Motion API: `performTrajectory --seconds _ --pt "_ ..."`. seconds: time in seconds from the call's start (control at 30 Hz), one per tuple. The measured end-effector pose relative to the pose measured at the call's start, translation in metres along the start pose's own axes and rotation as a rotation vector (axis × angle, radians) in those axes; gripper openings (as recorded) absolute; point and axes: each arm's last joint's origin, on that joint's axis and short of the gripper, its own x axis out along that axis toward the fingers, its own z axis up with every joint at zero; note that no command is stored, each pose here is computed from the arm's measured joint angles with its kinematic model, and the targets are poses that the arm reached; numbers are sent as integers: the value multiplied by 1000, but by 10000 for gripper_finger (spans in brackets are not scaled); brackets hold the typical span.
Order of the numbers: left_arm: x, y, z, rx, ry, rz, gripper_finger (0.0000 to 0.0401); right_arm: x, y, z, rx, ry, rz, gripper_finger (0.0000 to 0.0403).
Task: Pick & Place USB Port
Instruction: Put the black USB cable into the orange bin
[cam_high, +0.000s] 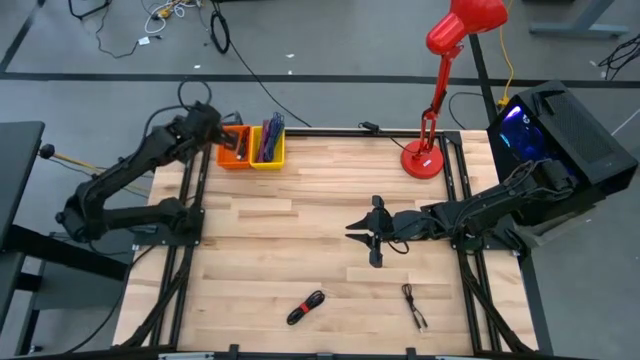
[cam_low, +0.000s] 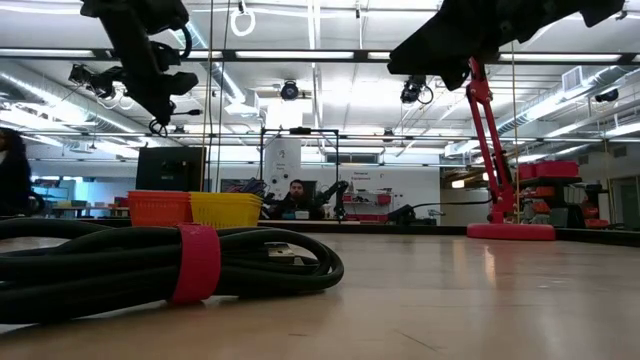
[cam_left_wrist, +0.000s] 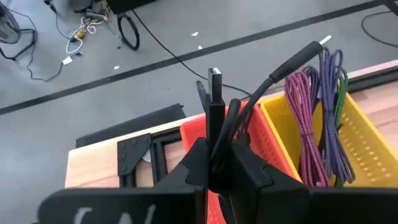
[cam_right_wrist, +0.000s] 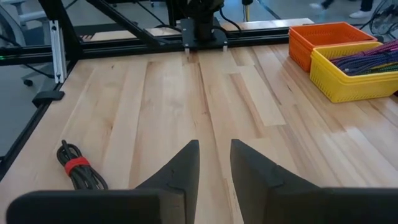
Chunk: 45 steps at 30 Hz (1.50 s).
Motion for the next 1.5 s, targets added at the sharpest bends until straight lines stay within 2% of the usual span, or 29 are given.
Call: performTrajectory --seconds 0.23,0.5,0.7,1.03,1.5 --pt "16 -6 7 -9 -5 -4 37 0 1 0 0 0 3 92" --pt "57 -27 1 89 112 37 37 -2 6 -1 -5 1 21 92" --pt "74 -30 5 49 101 14 37 -4 12 -2 -11 2 42 92" --pt "82 -19 6 11 125 21 37 -5 14 -3 -14 2 49 92" --pt "87 -21 5 -43 154 -13 37 -5 15 -3 -7 2 51 92"
